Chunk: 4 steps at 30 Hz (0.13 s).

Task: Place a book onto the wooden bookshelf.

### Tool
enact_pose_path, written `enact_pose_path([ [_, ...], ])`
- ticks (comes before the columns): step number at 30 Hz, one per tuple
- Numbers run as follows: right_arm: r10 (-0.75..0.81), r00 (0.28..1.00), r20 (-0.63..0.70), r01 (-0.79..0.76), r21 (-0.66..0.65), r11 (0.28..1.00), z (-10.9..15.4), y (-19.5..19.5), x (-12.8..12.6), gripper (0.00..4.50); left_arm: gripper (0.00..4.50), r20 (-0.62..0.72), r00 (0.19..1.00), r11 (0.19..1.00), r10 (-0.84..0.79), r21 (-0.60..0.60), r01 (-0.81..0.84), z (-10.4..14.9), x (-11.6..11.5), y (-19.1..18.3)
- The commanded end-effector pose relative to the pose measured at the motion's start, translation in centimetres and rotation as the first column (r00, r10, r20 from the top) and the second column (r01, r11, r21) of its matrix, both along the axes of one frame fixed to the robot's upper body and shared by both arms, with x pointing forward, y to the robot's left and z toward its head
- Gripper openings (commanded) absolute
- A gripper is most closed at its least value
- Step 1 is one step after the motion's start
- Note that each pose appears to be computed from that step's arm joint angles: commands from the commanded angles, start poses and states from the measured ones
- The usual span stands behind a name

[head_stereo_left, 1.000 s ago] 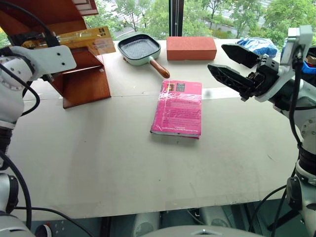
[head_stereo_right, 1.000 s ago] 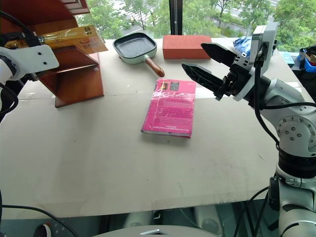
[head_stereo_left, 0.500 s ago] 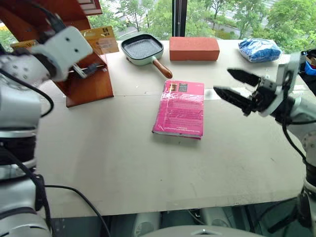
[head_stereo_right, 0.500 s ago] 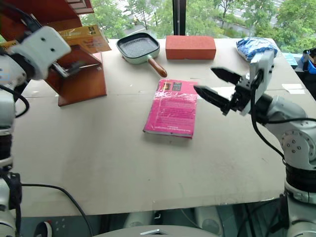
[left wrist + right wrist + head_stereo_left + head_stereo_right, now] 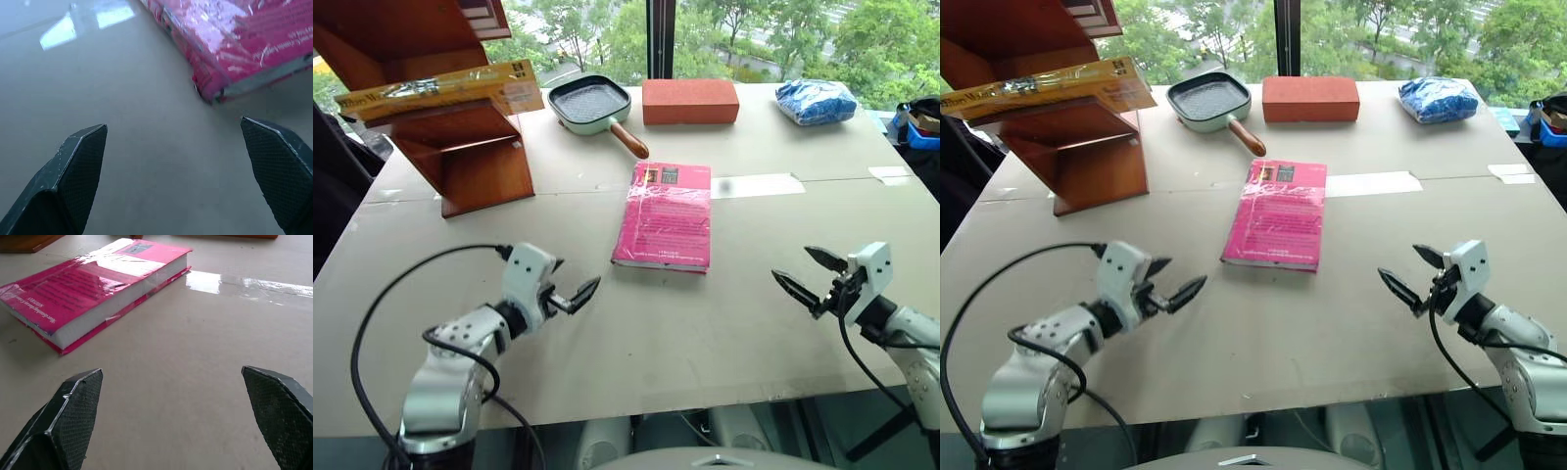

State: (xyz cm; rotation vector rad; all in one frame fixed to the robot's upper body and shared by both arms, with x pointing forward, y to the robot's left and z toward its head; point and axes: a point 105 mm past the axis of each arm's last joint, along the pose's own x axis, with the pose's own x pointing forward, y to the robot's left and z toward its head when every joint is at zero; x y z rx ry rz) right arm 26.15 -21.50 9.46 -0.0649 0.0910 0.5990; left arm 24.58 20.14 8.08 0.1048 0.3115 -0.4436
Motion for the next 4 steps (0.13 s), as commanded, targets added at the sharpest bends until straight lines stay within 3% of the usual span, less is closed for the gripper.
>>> enact_pose_path([
  [1,0.005,0.999,0.044,-0.004,-0.034,0.999,0.16,-0.61,-0.80,4.50,4.46,0.086,0.996,0.999,0.028,0.015,-0.029,0.84,-0.99,0.70],
  [4,0.010,0.999,0.037,-0.008,-0.046,0.999,-0.19,-0.85,-1.14,4.50,4.46,0.100,0.994,0.998,0.042,0.041,-0.046,0.50,-1.30,0.89],
])
